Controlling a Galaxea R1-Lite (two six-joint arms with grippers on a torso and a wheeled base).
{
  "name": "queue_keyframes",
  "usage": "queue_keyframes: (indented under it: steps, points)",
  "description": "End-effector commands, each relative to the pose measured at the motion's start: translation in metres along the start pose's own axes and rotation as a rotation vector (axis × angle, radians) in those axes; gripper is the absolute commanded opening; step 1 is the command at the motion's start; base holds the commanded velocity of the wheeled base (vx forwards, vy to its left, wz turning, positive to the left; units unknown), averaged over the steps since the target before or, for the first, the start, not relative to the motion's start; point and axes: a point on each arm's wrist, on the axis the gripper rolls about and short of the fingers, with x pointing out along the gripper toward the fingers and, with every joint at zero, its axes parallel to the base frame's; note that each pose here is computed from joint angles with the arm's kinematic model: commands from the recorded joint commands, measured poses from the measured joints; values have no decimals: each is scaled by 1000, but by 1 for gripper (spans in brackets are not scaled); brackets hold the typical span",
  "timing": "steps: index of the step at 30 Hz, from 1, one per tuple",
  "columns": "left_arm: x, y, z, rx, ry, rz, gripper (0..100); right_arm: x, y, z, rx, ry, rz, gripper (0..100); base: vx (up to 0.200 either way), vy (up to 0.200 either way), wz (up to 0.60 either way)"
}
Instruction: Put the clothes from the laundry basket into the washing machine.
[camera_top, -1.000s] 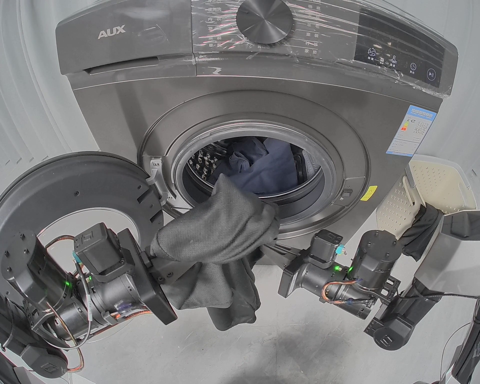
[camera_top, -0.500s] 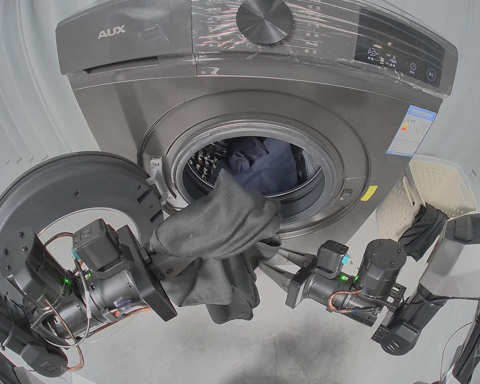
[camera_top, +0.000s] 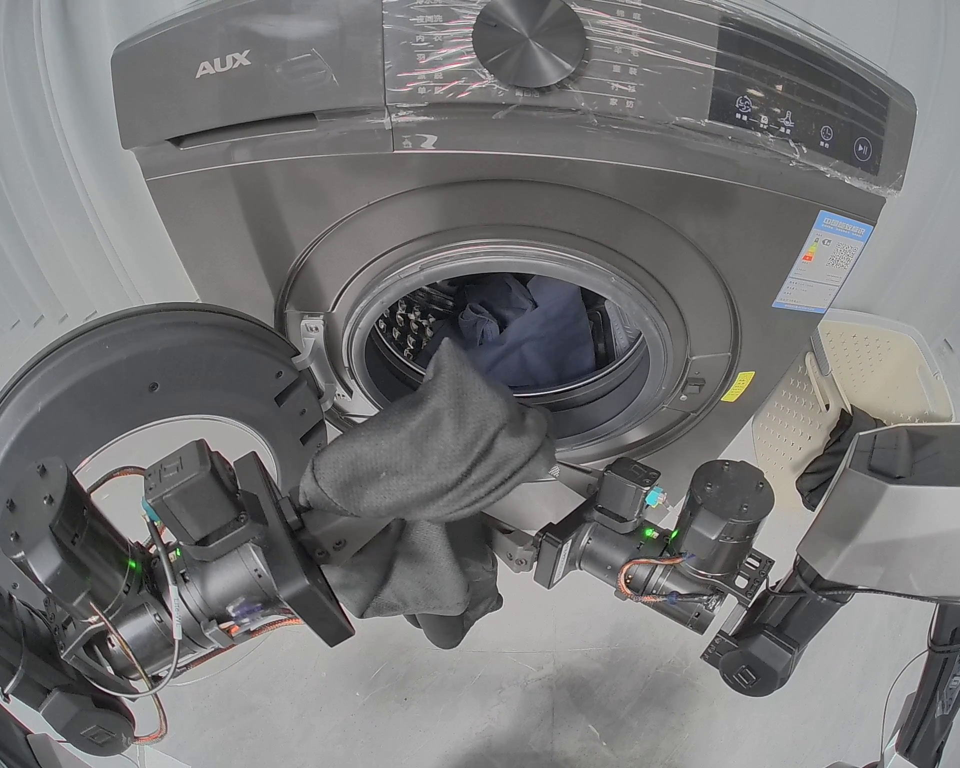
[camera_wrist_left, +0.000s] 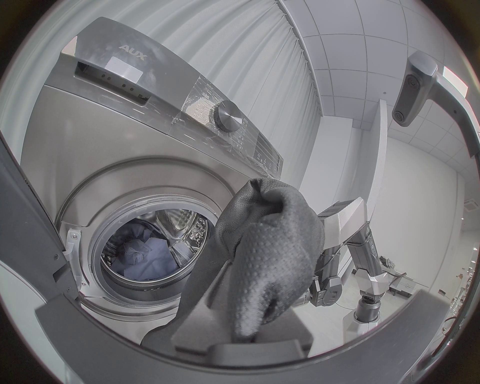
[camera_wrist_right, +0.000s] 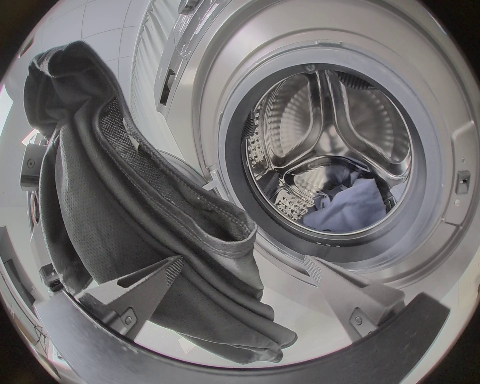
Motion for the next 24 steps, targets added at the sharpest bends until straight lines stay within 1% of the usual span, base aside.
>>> queue_keyframes:
  steps: [1,6,7,14,19,22,23,24]
  points:
    - [0,0,-2,-1,7,-1,0,4,2,-2,0,-3,16,100,0,0,0]
    - [0,0,-1,-2,6,1,0,9,2,3,2,-28,36,100,0,0,0]
    - [0,0,-1,-2,6,1,0,10,2,4,1,-33,37,0,0,0,0]
    - [0,1,-2,-2,9,5,0,8,3,6,4,-35,42,0,0,0,0]
    - [1,2,-1,-1,3,8,0,0,5,10,7,-31,41,0,0,0,0]
    - [1,4,0,-2,-3,16,0,-15,6,21,6,-37,28,0,0,0,0]
    - [1,4,0,-2,-3,16,0,-15,6,21,6,-37,28,0,0,0,0]
    - [1,6,1,3,-5,26,0,-22,6,25,6,-40,18,0,0,0,0]
